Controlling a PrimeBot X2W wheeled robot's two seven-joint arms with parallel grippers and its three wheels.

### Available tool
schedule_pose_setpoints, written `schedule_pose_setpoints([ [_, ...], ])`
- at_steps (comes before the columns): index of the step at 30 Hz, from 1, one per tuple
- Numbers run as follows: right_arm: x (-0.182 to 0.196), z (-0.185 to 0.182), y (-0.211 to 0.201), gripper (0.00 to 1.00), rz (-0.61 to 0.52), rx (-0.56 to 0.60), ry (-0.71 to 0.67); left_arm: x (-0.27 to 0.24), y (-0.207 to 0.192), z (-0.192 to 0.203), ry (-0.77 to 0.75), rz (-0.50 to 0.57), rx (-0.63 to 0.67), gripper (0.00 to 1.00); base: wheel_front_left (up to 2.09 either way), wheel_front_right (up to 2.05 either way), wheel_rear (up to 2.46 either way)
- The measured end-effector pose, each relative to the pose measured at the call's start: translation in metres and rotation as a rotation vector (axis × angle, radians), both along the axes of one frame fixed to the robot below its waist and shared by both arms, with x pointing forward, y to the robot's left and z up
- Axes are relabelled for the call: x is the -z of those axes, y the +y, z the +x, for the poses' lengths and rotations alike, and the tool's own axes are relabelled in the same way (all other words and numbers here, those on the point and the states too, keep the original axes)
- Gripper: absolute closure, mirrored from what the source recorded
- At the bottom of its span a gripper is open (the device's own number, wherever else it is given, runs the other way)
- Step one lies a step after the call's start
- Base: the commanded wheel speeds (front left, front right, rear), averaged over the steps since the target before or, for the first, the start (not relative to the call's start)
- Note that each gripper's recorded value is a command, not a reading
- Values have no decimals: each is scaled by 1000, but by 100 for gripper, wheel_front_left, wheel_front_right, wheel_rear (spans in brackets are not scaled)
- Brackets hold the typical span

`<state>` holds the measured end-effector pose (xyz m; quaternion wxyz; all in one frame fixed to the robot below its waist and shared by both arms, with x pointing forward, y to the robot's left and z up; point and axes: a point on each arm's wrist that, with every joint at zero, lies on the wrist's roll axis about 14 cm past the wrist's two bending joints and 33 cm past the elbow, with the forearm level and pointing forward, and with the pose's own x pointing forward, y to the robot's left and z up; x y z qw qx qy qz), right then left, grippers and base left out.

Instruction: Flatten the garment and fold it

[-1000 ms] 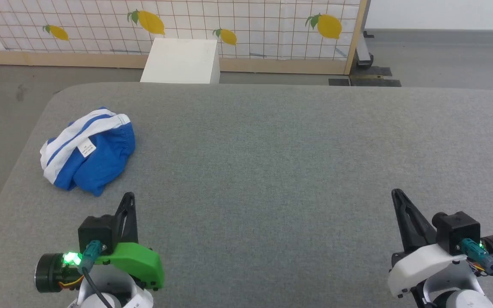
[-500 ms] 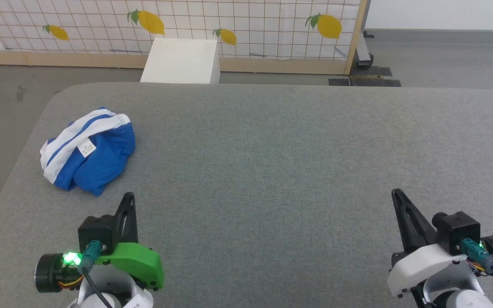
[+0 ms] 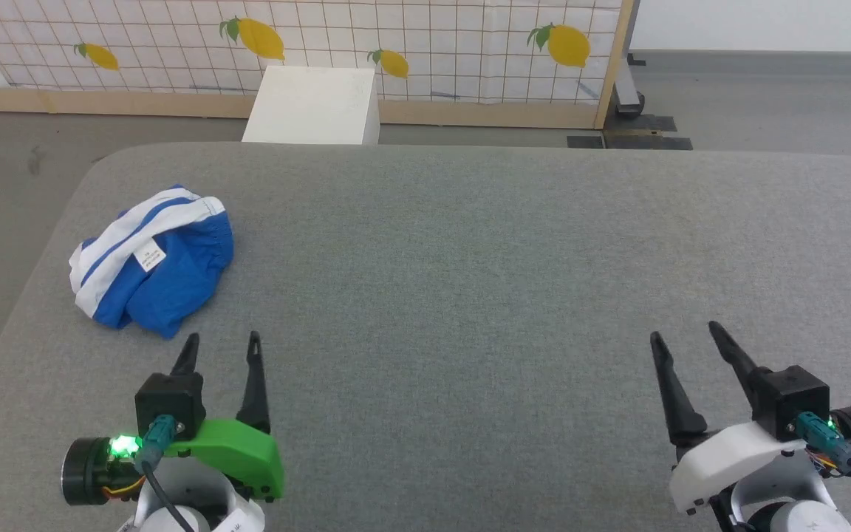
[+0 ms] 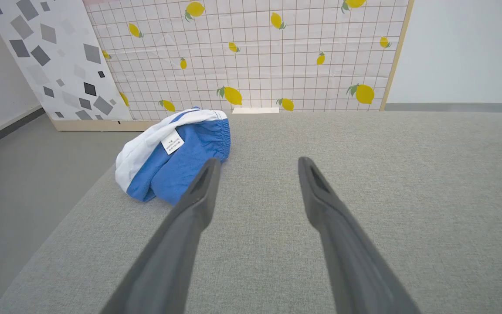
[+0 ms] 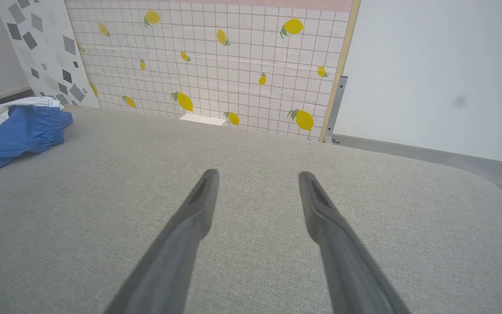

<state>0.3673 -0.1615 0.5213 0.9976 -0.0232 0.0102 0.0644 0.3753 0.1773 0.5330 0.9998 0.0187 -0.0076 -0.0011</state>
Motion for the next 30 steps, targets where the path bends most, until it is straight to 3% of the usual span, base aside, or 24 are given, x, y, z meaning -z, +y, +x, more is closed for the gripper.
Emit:
schedule_pose_setpoints([
  [30,-3,0,-2,0,45,7,-13,-1,-4,0,-2,-4,15,0,0,0,0],
])
